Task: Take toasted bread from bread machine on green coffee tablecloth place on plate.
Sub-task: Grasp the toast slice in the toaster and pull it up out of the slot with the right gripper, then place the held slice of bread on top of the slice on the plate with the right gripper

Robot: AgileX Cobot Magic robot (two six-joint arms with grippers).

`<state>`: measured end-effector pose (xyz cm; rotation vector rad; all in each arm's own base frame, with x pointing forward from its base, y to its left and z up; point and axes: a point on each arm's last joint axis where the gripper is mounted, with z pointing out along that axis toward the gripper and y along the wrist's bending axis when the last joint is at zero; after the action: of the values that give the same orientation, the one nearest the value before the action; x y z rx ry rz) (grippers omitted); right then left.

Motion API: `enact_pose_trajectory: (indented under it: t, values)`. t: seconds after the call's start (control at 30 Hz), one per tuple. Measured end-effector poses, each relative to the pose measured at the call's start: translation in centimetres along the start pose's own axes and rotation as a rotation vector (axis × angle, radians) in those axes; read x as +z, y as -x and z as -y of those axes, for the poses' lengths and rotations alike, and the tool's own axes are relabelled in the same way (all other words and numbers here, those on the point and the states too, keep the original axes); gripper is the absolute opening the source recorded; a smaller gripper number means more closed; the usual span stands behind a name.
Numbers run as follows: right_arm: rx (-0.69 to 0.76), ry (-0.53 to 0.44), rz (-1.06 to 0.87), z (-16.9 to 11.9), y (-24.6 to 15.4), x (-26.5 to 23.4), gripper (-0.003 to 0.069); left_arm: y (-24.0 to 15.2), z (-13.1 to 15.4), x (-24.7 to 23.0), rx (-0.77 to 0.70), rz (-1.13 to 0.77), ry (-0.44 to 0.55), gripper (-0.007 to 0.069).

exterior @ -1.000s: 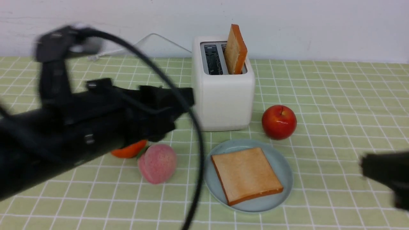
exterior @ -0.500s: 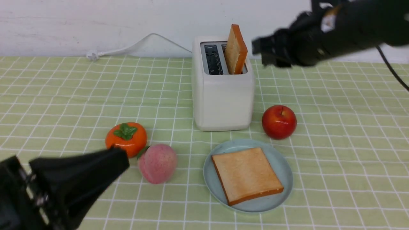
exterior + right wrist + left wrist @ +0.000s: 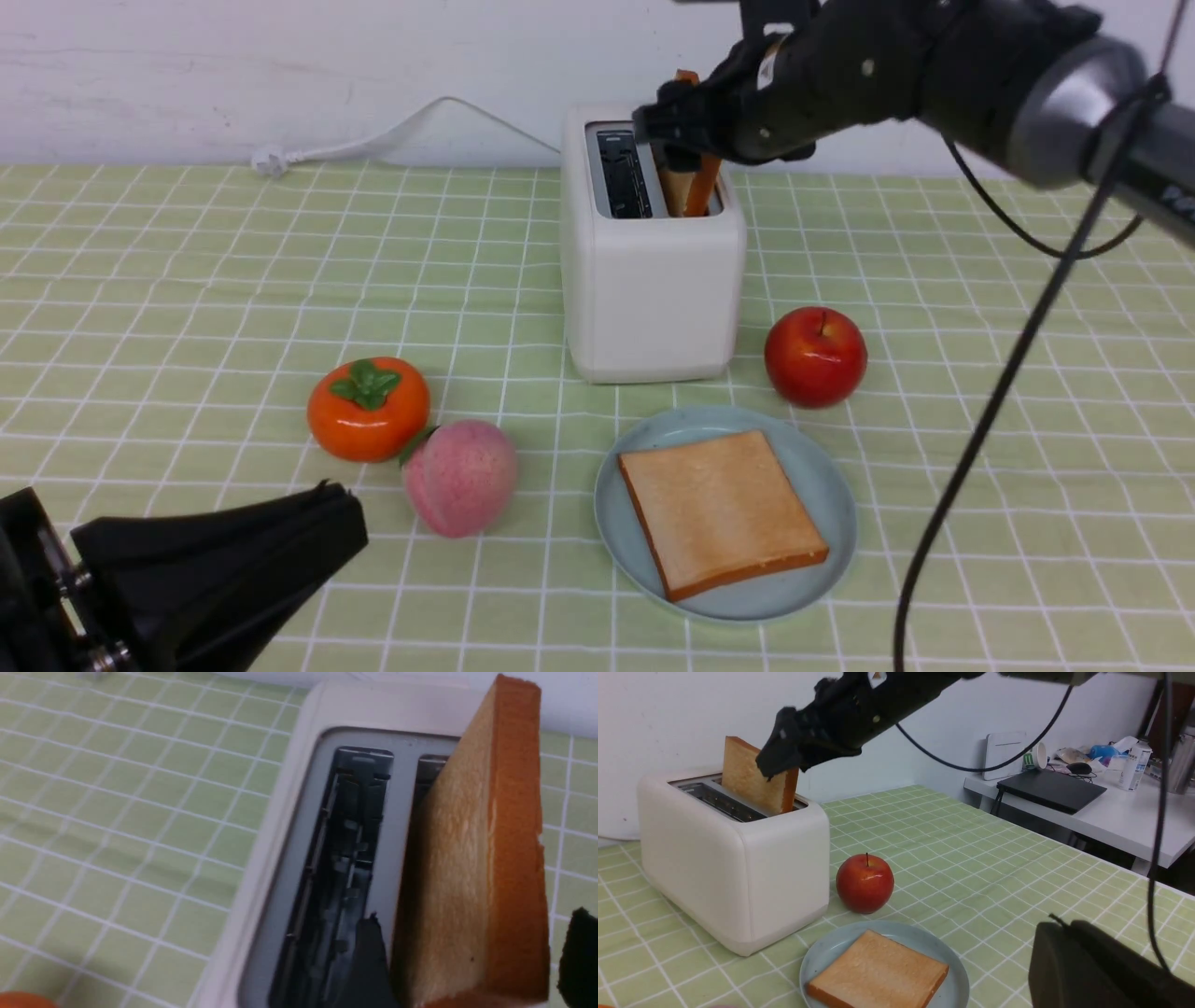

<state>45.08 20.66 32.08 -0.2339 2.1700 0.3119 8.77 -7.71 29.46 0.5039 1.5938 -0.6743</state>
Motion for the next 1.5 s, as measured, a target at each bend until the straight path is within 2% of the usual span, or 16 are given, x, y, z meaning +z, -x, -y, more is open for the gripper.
enact_pose_trajectory:
  t: [0.17,0.2,0.27,0.3,0.4,0.57,0.93,1.1,1.17,1.23,1.33,1.5]
  values:
    - [-0.019,-0.009,0.006,0.1,-0.3,0.7,0.0401,0.0,-0.1,0.0,0.0,0.0,0.012,-0.0013]
    - [-0.022,-0.004,0.032,0.1,0.0,0.7,0.0347,0.0,-0.1,0.0,0.0,0.0,0.016,-0.0013]
    - [-0.022,-0.001,0.041,0.0,0.1,0.7,0.0315,0.0,-0.2,0.0,0.0,-0.001,0.017,-0.0013]
    - [-0.022,0.0,0.044,0.0,0.1,0.7,0.0264,0.0,-0.2,0.0,0.0,-0.001,0.018,-0.0013]
    - [-0.021,0.0,0.044,0.0,0.1,0.7,0.0174,0.0,-0.2,0.0,0.0,-0.001,0.019,-0.0013]
    - [-0.021,0.002,0.049,0.0,0.1,0.7,0.0096,0.0,-0.2,0.0,0.0,-0.001,0.019,-0.0013]
    - [-0.012,0.022,0.106,-0.3,1.3,-0.8,0.0092,0.0,-0.2,0.0,0.0,-0.001,0.02,-0.0013]
    - [0.007,0.074,0.209,-1.6,4.4,-7.2,0.0091,0.0,-0.2,0.0,0.0,-0.001,0.02,-0.0013]
    - [-0.014,0.093,0.239,-2.1,5.9,-12.5,0.0091,0.0,-0.2,0.0,0.0,-0.001,0.02,-0.0013]
    - [-0.061,0.056,0.194,-1.9,5.9,-15.9,0.0091,0.0,-0.2,0.0,0.0,-0.001,0.02,-0.0013]
    - [-0.164,0.071,0.056,-1.2,5.1,-19.3,0.009,0.0,-0.2,0.0,0.0,-0.001,0.02,-0.0013]
    - [-0.186,0.164,-0.208,0.4,1.6,-20.7,0.0091,0.0,-0.2,0.0,0.0,-0.001,0.02,-0.0011]
